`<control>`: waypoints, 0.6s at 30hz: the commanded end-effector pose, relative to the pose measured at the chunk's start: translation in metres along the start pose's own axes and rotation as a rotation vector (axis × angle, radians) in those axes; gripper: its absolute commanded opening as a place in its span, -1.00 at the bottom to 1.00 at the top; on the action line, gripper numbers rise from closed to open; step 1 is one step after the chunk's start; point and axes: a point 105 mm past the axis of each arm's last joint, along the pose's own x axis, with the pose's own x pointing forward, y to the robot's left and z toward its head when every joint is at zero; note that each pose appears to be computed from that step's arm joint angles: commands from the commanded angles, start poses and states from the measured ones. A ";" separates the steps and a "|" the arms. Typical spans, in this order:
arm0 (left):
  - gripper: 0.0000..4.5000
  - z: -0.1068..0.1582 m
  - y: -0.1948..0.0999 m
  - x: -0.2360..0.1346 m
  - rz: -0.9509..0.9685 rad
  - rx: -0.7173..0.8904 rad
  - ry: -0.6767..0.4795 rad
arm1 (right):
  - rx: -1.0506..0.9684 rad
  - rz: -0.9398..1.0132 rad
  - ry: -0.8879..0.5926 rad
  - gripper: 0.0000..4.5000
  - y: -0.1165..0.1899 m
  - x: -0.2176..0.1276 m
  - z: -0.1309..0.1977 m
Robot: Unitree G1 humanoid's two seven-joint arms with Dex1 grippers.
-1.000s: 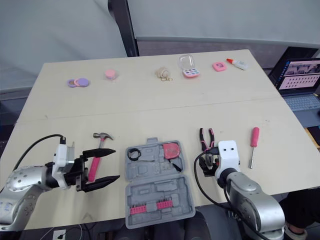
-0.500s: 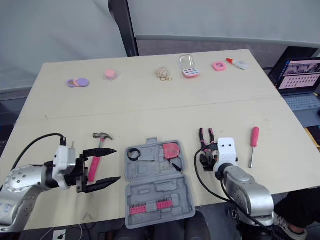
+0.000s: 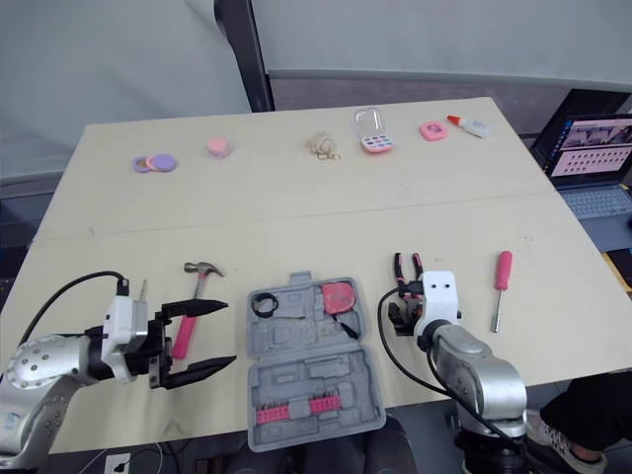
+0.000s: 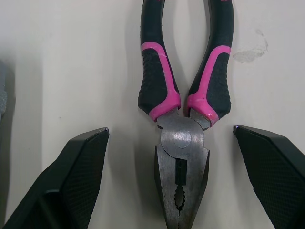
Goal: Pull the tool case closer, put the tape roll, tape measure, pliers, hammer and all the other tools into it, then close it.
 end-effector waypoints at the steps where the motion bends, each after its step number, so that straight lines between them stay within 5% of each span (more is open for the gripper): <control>1: 1.00 0.010 -0.001 0.000 -0.003 0.055 -0.005 | 0.011 -0.020 0.011 0.98 -0.002 -0.001 -0.003; 5: 1.00 0.010 0.000 0.001 -0.004 0.054 -0.007 | 0.015 -0.030 0.019 0.63 -0.004 -0.001 -0.005; 9: 1.00 0.010 -0.001 0.002 -0.006 0.051 -0.009 | 0.019 -0.035 0.032 -0.29 -0.005 -0.002 -0.008; 11: 1.00 0.009 -0.001 0.003 -0.007 0.049 -0.010 | 0.024 -0.039 0.036 -0.57 -0.005 -0.002 -0.009; 18: 1.00 0.010 0.000 0.004 -0.004 0.046 -0.019 | 0.011 -0.028 0.027 -0.57 -0.004 -0.003 -0.006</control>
